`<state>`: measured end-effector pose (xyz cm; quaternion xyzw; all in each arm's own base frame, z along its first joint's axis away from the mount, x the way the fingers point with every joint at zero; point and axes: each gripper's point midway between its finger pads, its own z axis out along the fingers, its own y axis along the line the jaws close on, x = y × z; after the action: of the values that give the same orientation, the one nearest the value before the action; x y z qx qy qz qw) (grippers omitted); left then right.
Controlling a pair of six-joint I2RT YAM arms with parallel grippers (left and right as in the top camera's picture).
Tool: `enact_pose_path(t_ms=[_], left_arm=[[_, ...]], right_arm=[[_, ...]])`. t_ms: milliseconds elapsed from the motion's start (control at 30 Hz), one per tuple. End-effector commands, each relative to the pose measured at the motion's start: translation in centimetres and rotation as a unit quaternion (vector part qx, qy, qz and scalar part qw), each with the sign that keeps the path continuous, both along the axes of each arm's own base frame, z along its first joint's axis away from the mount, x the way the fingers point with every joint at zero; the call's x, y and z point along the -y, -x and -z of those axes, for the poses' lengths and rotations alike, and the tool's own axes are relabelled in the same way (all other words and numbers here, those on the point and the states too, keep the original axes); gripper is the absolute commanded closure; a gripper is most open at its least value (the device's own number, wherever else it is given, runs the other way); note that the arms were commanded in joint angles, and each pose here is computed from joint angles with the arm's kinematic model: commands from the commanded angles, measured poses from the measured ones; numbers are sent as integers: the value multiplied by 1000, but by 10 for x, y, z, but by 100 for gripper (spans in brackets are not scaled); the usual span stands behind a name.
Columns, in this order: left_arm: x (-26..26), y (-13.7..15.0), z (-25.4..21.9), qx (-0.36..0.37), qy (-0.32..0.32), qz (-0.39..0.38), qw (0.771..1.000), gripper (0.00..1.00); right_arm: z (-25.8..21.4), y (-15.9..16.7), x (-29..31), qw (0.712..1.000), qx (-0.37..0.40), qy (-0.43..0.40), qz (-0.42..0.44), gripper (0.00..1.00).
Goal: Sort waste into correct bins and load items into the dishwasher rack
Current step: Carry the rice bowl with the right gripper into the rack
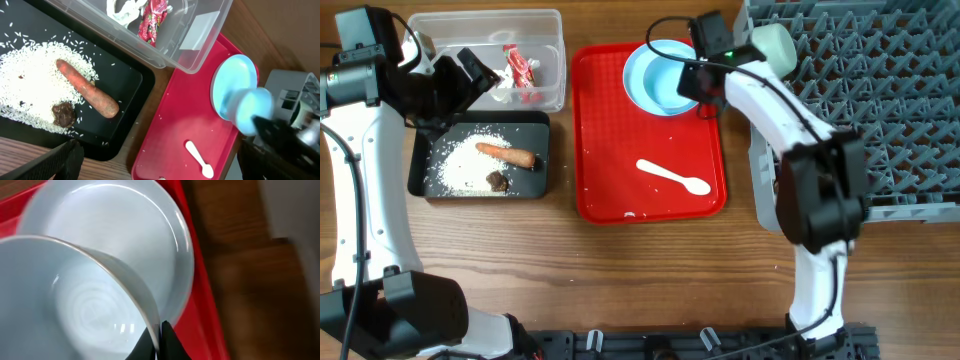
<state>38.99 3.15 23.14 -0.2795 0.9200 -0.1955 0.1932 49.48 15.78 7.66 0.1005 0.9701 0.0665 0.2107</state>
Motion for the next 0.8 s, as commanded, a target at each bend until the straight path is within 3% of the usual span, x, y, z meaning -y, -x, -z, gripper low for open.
enact_pose_path(t_ms=[0, 100, 200, 300, 367, 500, 633, 767], left_arm=[[0, 0, -1, 1, 4, -4, 1000, 0], [0, 0, -1, 1, 4, -4, 1000, 0], [0, 0, -1, 1, 4, -4, 1000, 0], [0, 0, -1, 1, 4, -4, 1000, 0], [0, 0, -1, 1, 4, -4, 1000, 0], [0, 0, -1, 1, 4, -4, 1000, 0], [0, 0, -1, 1, 4, -4, 1000, 0], [0, 0, -1, 1, 4, -4, 1000, 0]], right_arm=[[-114, 22, 43, 992, 88, 94, -19, 96], [-171, 59, 114, 970, 105, 207, 67, 96], [-207, 99, 179, 927, 97, 323, 164, 96], [-221, 133, 223, 874, 45, 446, 189, 96], [-218, 137, 231, 860, 21, 475, 183, 96], [-197, 116, 232, 838, -59, 539, 53, 95], [-164, 82, 226, 773, -153, 601, -133, 96], [-160, 56, 231, 706, -183, 669, -148, 95]])
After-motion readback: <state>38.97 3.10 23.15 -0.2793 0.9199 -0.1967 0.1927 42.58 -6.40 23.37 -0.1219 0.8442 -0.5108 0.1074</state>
